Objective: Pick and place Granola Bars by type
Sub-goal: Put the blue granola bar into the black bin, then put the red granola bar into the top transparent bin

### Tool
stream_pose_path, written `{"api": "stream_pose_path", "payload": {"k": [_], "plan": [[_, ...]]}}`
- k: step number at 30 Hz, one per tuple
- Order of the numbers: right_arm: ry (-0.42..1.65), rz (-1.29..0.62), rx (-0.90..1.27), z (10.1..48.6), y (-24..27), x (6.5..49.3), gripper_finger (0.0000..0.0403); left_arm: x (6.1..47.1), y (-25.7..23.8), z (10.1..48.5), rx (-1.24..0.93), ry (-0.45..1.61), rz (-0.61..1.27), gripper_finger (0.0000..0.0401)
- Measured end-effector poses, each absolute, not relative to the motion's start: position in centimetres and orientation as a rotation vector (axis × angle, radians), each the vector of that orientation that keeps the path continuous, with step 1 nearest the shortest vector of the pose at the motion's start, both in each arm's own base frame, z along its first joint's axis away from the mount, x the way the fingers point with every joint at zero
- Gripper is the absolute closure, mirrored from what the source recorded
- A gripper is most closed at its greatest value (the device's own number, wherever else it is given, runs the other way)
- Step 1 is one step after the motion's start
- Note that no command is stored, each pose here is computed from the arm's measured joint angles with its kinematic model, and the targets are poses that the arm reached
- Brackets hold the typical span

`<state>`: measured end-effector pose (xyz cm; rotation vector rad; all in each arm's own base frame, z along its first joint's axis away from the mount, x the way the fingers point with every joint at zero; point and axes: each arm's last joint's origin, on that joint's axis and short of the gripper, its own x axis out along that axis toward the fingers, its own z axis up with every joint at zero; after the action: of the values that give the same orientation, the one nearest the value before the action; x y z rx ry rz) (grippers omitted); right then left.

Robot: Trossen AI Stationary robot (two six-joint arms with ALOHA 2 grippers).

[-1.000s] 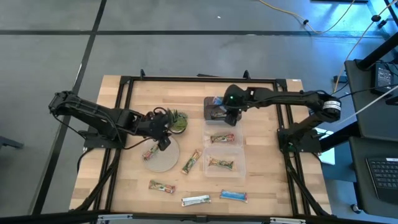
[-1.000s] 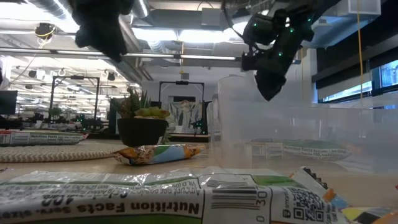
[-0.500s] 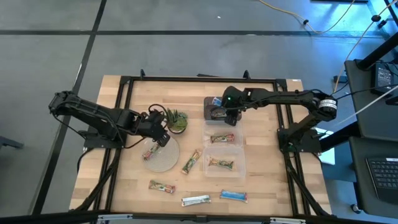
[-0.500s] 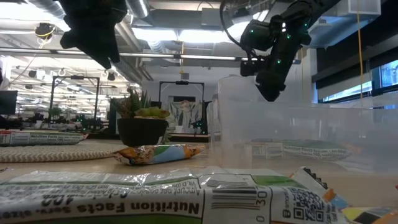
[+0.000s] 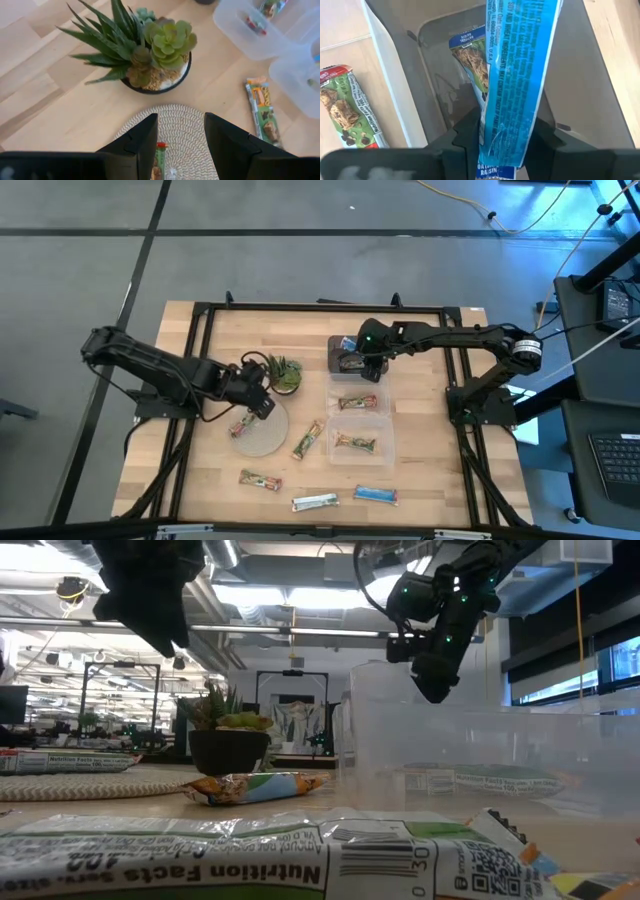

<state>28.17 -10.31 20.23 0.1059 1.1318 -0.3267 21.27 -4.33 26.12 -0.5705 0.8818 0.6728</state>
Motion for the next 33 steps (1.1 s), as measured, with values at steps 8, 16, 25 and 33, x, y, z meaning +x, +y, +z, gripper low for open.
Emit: {"api": "stream_pose_path", "payload": {"k": [8, 16, 25, 33], "plan": [[1.132, -0.325, 0.107, 20.2, -10.3, 28.2, 0.028, 21.9, -5.6, 24.8, -0.548, 0.928, 0.689, 0.0222], [1.133, -0.326, 0.111, 20.2, -10.3, 28.1, 0.023, 21.8, -6.2, 24.1, -0.548, 0.966, 0.737, 0.0179], [1.138, -0.335, 0.126, 20.2, -10.3, 28.1, 0.019, 21.6, -6.8, 24.0, -0.567, 0.984, 0.715, 0.0147], [1.134, -0.349, 0.147, 20.2, -10.3, 28.1, 0.0189, 21.0, -7.0, 23.6, -0.641, 1.032, 0.799, 0.0104]]}}
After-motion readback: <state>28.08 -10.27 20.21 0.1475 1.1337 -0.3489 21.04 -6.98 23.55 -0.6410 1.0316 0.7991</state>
